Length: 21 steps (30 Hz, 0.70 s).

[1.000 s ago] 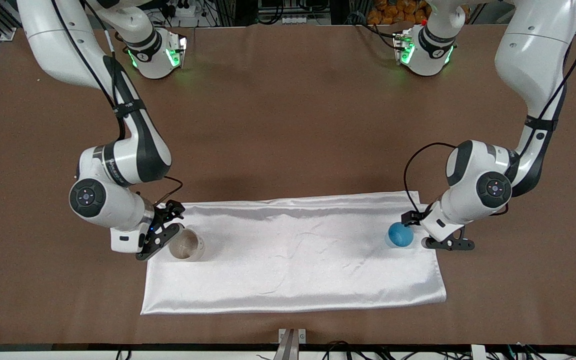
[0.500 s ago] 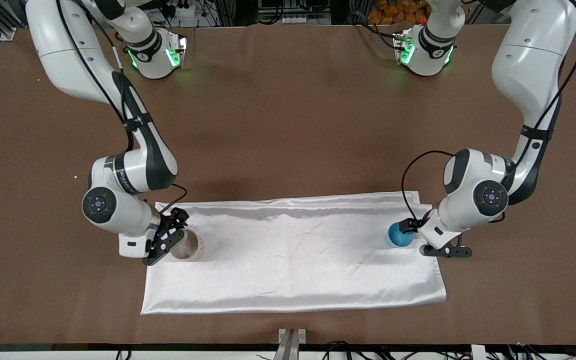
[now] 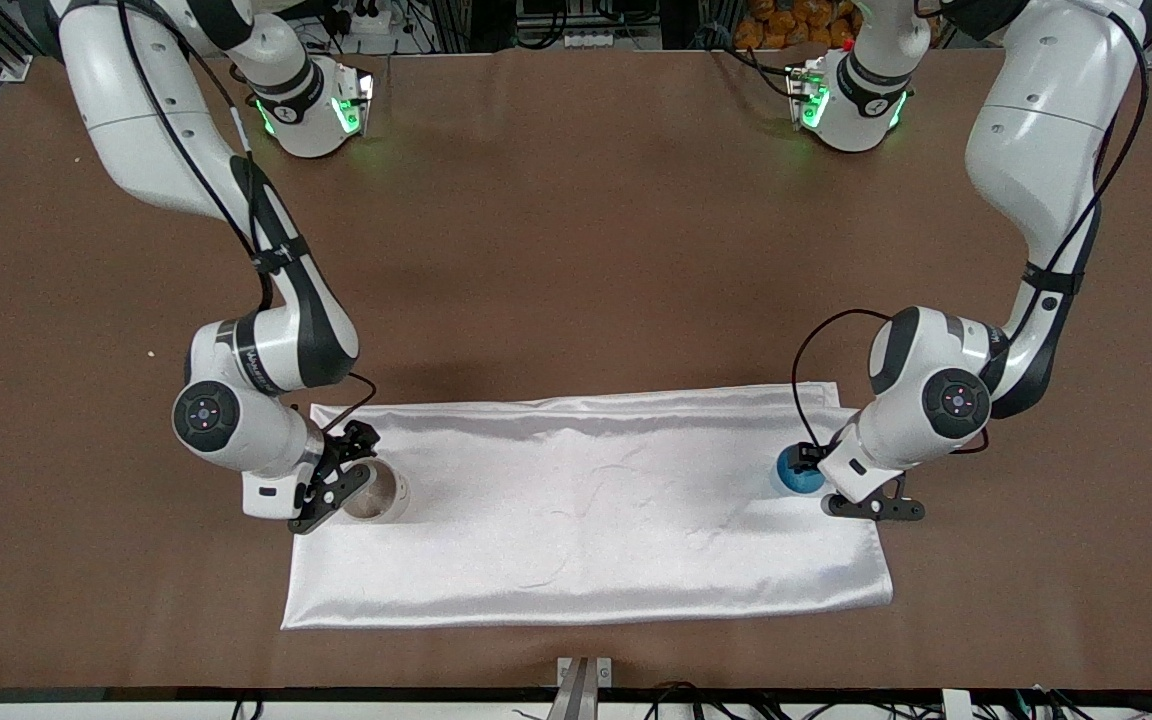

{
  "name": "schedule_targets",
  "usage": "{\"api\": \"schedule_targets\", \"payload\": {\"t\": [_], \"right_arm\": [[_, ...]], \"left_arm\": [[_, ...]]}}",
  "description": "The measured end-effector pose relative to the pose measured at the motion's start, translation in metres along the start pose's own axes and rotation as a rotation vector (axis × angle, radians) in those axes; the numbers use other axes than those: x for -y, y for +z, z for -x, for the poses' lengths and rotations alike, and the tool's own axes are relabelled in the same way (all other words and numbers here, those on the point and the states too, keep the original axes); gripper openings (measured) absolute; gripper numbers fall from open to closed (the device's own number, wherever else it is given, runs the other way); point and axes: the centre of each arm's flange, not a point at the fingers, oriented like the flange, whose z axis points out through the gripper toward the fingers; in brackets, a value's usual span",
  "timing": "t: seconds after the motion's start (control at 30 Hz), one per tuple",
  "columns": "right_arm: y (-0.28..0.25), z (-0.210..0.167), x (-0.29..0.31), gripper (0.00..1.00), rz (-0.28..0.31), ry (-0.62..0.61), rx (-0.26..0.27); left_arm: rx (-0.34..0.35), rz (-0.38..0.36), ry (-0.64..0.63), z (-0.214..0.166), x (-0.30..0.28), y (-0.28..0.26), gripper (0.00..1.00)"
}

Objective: Place blue cup into white mug on table

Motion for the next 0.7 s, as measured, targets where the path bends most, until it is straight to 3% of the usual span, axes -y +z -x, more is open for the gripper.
{"api": "schedule_targets", "payload": {"t": [0.17,0.27,0.4,0.43,0.63,0.7], "right_arm": [[0.015,-0.002,-0.002,1.0,0.013,0.001,-0.021],[0.022,-0.003,-0.003,0.98,0.021,0.001,-0.034],[0.025,-0.003,-0.003,0.94,0.025,0.0,-0.041],[0.025,-0.004,-0.003,0.84,0.025,-0.001,-0.042],[0.024,-0.004,-0.003,0.55,0.026,-0.003,-0.044],[0.024,-0.004,-0.003,0.45,0.026,-0.004,-0.045]], "left_arm": [[-0.004,0.0,-0.001,-0.001,0.001,0.002,0.61],[-0.005,0.0,-0.001,-0.001,0.002,0.004,0.57],[-0.005,0.001,-0.001,0.0,0.001,0.006,0.38],[-0.005,0.002,-0.001,0.0,0.001,0.007,0.33],[-0.019,0.006,0.001,-0.002,0.0,0.008,0.07],[-0.022,0.007,0.001,-0.002,-0.001,0.007,0.04]]}}
